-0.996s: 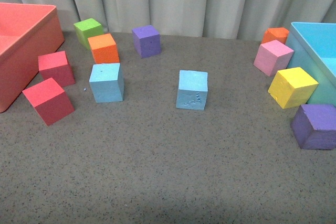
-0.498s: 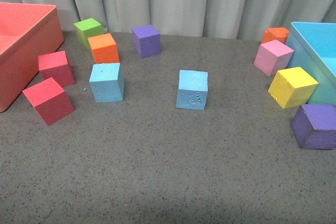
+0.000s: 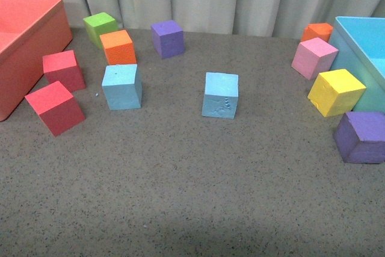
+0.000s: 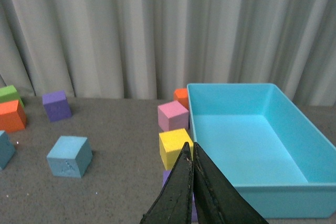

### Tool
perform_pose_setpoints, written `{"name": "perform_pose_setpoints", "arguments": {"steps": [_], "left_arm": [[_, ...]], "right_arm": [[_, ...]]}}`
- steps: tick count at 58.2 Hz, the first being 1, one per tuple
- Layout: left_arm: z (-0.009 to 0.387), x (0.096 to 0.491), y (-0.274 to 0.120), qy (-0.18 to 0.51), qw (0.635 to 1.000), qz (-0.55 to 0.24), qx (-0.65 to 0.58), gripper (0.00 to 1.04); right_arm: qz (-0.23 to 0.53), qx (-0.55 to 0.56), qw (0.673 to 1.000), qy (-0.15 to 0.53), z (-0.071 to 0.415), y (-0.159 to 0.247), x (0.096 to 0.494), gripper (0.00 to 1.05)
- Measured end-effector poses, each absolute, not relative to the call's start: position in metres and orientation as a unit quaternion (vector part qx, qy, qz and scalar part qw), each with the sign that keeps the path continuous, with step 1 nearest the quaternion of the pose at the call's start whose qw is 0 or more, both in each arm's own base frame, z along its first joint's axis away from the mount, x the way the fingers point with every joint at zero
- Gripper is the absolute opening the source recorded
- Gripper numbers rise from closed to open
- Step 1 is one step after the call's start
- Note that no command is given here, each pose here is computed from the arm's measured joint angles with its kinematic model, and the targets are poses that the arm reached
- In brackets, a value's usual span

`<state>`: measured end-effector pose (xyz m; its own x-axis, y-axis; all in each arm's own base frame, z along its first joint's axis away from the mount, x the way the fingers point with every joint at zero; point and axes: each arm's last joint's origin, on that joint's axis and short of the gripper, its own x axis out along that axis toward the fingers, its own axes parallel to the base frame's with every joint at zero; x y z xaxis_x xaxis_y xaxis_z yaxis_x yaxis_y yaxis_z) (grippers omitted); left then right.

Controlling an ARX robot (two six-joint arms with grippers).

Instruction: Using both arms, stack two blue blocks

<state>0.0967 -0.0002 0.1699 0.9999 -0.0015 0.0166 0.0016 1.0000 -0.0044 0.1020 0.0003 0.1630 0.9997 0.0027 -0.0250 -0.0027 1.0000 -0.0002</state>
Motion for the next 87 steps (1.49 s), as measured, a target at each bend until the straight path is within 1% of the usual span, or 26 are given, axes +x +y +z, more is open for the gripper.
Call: {"name": "perform_pose_setpoints", "arguments": {"steps": [1, 3, 8, 9, 10, 12, 13, 18, 22, 23, 27, 28, 30, 33, 34, 37, 45, 52, 59, 62, 66, 79, 87], "left_arm": [[0.17, 0.097, 0.0, -0.008, 1.0, -0.001, -0.002, 0.98], [0.17, 0.097, 0.0, -0.008, 1.0, 0.0, -0.002, 0.98], [0.17, 0.097, 0.0, -0.008, 1.0, -0.001, -0.002, 0.98], [0.17, 0.097, 0.0, -0.008, 1.0, -0.001, -0.002, 0.98], [0.17, 0.097, 0.0, -0.008, 1.0, -0.001, -0.002, 0.98], [0.17, 0.097, 0.0, -0.008, 1.0, -0.001, -0.002, 0.98], [0.17, 0.097, 0.0, -0.008, 1.0, -0.001, -0.002, 0.98], [0.17, 0.097, 0.0, -0.008, 1.0, -0.001, -0.002, 0.98], [0.17, 0.097, 0.0, -0.008, 1.0, -0.001, -0.002, 0.98], [0.17, 0.097, 0.0, -0.003, 1.0, 0.006, -0.004, 0.98], [0.166, 0.101, 0.001, 0.066, 0.996, 0.053, -0.025, 0.98], [0.165, 0.102, 0.001, 0.074, 0.995, 0.056, -0.027, 0.98], [0.161, 0.108, 0.002, 0.1, 0.992, 0.067, -0.038, 0.98], [0.16, 0.118, 0.003, 0.115, 0.99, 0.074, -0.046, 0.98], [0.161, 0.122, 0.003, 0.118, 0.989, 0.074, -0.05, 0.98], [0.169, 0.14, 0.001, 0.12, 0.989, 0.069, -0.058, 0.98], [0.184, 0.194, -0.01, 0.134, 0.988, 0.039, -0.066, 0.98], [0.175, 0.251, -0.027, 0.209, 0.976, 0.009, -0.058, 0.98], [0.159, 0.3, -0.043, 0.28, 0.959, 0.002, -0.041, 0.98], [0.154, 0.315, -0.048, 0.299, 0.954, 0.002, -0.035, 0.98], [0.146, 0.346, -0.057, 0.324, 0.946, 0.005, -0.026, 0.98], [0.13, 0.405, -0.078, 0.374, 0.927, -0.01, -0.018, 0.98], [0.118, 0.424, -0.088, 0.41, 0.912, -0.018, -0.013, 0.98]], "right_arm": [[0.002, 0.0, 1.0, 0.015, 0.162, 0.0, 0.101, 0.01], [0.002, 0.0, 1.0, 0.008, 0.163, 0.0, 0.099, 0.04], [0.002, 0.0, 1.0, 0.0, 0.164, 0.0, 0.098, 0.2], [0.002, 0.0, 1.0, 0.0, 0.164, 0.0, 0.098, 0.22], [0.002, 0.0, 1.0, 0.0, 0.164, 0.0, 0.098, 0.27], [0.002, 0.0, 1.0, 0.0, 0.164, 0.0, 0.098, 0.34], [0.002, 0.0, 1.0, 0.0, 0.164, 0.0, 0.098, 0.36], [0.002, 0.0, 1.0, 0.0, 0.164, 0.0, 0.098, 0.52], [0.002, 0.0, 1.0, 0.0, 0.164, 0.0, 0.098, 0.63], [0.002, 0.0, 1.0, 0.0, 0.164, 0.0, 0.098, 0.66], [0.002, 0.0, 1.0, 0.0, 0.164, 0.0, 0.098, 0.79], [0.002, 0.0, 1.0, 0.0, 0.164, 0.0, 0.098, 0.8], [0.002, 0.0, 1.0, 0.0, 0.164, 0.0, 0.098, 0.87], [0.002, 0.0, 1.0, 0.0, 0.164, 0.0, 0.098, 0.96], [0.002, 0.0, 1.0, 0.0, 0.164, 0.0, 0.098, 0.97], [0.002, 0.0, 1.0, 0.0, 0.164, 0.0, 0.098, 0.94], [0.002, 0.0, 1.0, 0.0, 0.164, 0.0, 0.098, 0.95], [0.002, 0.0, 1.0, 0.0, 0.164, 0.0, 0.098, 0.95], [0.002, 0.0, 1.0, 0.0, 0.164, 0.0, 0.098, 0.95], [0.002, 0.0, 1.0, 0.0, 0.164, 0.0, 0.098, 0.95], [0.002, 0.0, 1.0, 0.0, 0.164, 0.0, 0.098, 0.95], [0.002, 0.0, 1.0, 0.0, 0.164, 0.0, 0.098, 0.95], [0.002, 0.0, 1.0, 0.0, 0.164, 0.0, 0.098, 0.95]]}}
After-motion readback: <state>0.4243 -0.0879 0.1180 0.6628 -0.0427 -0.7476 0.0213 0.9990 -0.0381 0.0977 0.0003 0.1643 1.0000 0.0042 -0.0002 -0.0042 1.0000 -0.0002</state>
